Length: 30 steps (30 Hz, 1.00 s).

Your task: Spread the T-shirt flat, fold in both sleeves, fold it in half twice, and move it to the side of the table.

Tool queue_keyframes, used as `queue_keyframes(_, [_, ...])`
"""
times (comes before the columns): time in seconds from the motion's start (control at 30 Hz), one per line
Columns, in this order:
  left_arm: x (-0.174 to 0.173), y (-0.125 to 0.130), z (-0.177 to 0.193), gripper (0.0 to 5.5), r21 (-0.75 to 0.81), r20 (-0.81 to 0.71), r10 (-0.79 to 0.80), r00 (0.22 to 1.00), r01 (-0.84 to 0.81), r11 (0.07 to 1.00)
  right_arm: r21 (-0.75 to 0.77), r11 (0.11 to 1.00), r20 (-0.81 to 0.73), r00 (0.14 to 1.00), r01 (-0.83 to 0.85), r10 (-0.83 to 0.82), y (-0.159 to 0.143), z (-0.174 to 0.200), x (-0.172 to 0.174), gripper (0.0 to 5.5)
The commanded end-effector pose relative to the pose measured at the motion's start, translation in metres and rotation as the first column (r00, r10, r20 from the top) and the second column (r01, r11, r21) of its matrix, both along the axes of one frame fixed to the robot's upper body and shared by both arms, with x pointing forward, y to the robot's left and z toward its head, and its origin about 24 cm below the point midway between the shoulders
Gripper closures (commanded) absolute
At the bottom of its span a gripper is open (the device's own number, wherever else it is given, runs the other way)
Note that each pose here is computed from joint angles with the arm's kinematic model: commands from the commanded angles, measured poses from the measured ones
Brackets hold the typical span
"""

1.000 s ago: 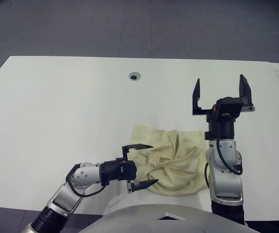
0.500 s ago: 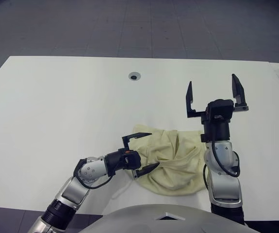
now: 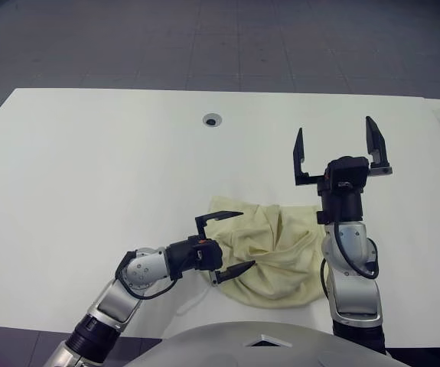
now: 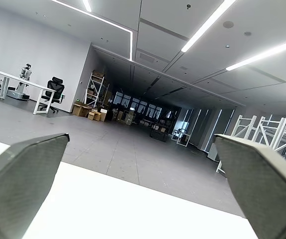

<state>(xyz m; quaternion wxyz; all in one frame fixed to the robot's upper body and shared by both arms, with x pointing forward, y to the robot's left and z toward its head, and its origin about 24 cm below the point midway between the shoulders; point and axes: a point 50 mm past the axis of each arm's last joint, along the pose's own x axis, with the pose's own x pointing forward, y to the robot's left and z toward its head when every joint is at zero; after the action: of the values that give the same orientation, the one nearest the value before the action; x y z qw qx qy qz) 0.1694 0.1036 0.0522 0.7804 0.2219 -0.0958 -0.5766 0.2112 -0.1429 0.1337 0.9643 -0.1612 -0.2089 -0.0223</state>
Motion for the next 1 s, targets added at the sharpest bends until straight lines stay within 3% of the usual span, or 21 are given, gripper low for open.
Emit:
queue_keyframes(0.03, [0.003,0.002,-0.005,0.1,0.036,0.0,0.016,1.0,-0.016,0.999,-0.005,1.0,0.005,1.0,-0.008,0.008,0.001,0.001,-0.001,0.13])
queue_keyframes(0.7, [-0.003,0.003,-0.017,0.1,0.101,-0.021,-0.033,0.999,0.035,0.994,-0.009,1.0,0.007,1.0,-0.023,0.023,0.003,0.002,-0.002,0.13])
queue_keyframes(1.0, [-0.002,0.003,-0.017,1.52,0.096,-0.03,-0.042,0.999,0.045,0.994,-0.011,1.0,0.011,1.0,-0.02,0.021,0.003,0.003,-0.003,0.1])
